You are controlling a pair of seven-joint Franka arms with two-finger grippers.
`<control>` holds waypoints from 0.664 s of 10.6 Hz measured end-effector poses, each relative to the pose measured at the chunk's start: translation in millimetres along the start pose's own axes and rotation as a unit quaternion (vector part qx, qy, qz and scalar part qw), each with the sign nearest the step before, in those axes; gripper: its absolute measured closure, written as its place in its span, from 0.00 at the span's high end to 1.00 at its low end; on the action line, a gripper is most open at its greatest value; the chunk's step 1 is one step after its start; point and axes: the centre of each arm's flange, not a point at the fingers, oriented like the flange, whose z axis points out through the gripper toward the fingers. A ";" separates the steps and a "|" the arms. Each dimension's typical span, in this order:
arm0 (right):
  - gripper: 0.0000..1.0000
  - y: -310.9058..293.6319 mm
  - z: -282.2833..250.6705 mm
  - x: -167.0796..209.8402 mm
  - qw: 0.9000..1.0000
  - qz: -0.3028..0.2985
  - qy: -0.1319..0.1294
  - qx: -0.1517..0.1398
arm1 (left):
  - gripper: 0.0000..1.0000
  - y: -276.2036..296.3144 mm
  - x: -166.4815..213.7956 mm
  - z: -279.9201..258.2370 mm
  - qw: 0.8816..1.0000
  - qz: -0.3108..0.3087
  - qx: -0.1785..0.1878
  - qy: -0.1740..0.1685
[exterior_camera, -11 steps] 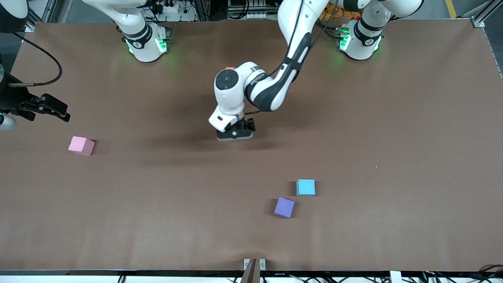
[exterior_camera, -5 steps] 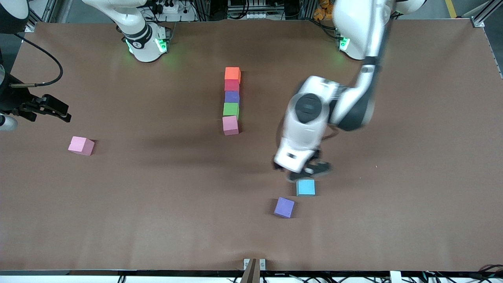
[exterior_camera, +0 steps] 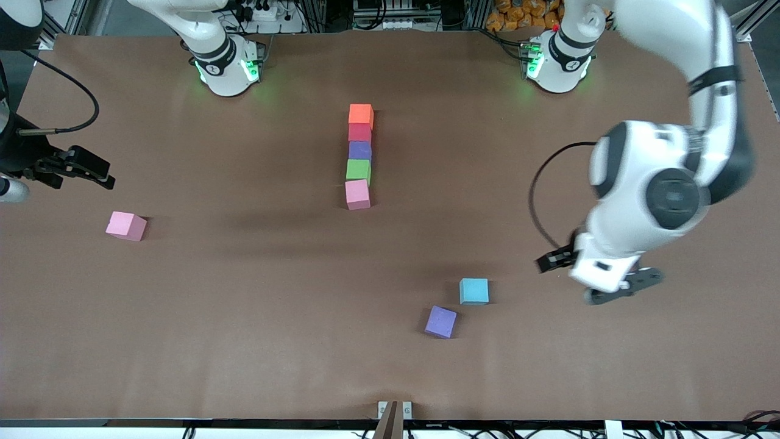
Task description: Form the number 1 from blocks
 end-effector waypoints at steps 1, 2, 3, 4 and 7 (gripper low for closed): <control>1.00 0.6 0.0 0.1 1.000 0.001 0.000 0.000 | 1.00 -21.8 3.8 -7.6 1.000 0.016 -0.012 -0.008; 1.00 1.1 0.1 0.1 1.000 0.001 0.000 0.000 | 1.00 -38.3 1.9 -18.4 0.999 0.040 -0.007 -0.004; 1.00 1.3 0.2 0.2 1.000 0.001 0.000 0.000 | 1.00 -43.4 -7.4 -32.7 0.998 0.068 0.001 0.005; 1.00 1.7 0.3 0.3 1.000 0.002 0.000 0.000 | 1.00 -44.3 -18.4 -52.2 0.996 0.092 -0.003 0.016; 1.00 2.0 0.2 0.6 1.000 0.002 0.001 0.001 | 1.00 -41.2 -50.3 -106.0 0.989 0.138 -0.019 0.049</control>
